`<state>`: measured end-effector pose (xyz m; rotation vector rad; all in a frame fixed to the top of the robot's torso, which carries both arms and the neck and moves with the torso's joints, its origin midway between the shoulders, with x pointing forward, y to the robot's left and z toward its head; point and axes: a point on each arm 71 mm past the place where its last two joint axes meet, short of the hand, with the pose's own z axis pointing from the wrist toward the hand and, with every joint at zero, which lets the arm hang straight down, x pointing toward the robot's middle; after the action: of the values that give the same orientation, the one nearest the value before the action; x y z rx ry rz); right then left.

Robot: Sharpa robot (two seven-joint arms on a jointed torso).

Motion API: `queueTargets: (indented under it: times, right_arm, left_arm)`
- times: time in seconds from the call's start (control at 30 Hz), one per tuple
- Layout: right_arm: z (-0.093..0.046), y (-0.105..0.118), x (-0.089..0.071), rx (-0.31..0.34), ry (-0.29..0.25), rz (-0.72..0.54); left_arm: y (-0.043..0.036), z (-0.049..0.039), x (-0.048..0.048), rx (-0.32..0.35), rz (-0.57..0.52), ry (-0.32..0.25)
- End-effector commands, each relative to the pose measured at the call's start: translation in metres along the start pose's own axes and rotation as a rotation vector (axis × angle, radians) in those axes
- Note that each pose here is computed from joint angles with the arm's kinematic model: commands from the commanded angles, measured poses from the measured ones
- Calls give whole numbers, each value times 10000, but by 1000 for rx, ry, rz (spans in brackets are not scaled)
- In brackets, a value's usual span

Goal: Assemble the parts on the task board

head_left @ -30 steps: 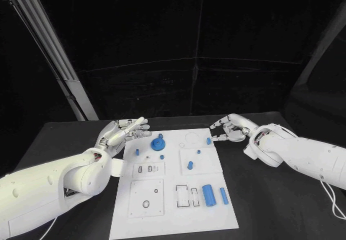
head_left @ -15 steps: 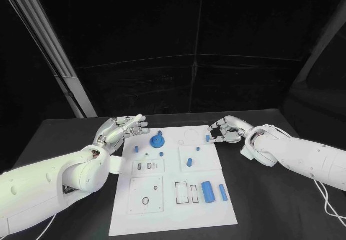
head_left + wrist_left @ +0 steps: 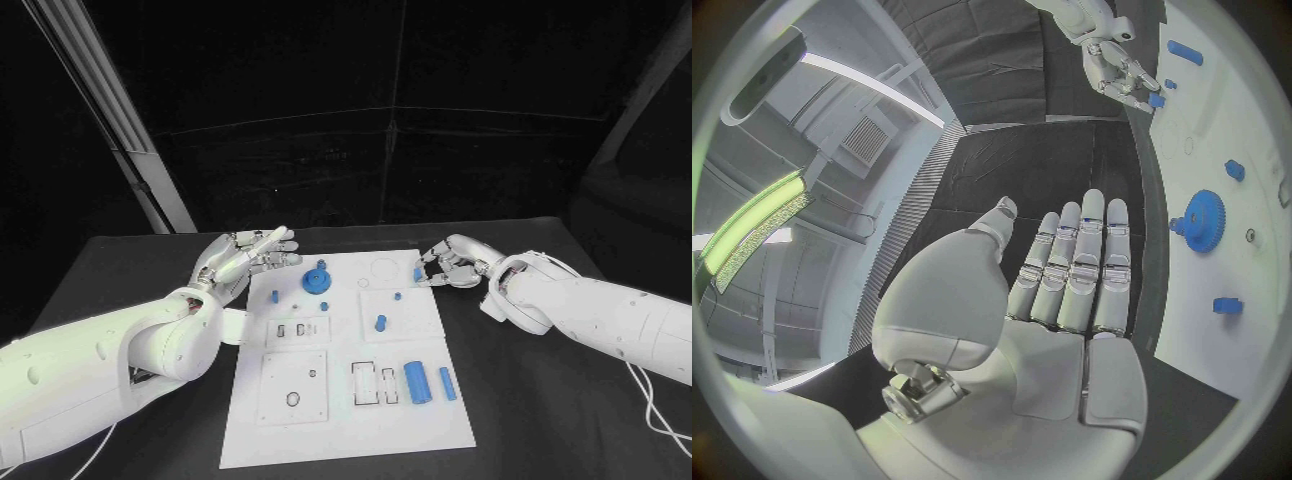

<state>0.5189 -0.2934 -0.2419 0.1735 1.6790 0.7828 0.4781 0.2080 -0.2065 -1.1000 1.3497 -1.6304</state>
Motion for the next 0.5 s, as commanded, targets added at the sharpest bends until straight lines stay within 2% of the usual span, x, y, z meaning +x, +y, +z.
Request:
queueTargets:
  times: [0.03, 0.5]
  right_arm:
    - [10, 24, 15, -5, 14, -4]
    - [43, 52, 52, 1, 18, -9]
  left_arm:
    - [-9, 7, 18, 4, -9, 15]
    - [-3, 10, 20, -3, -11, 20]
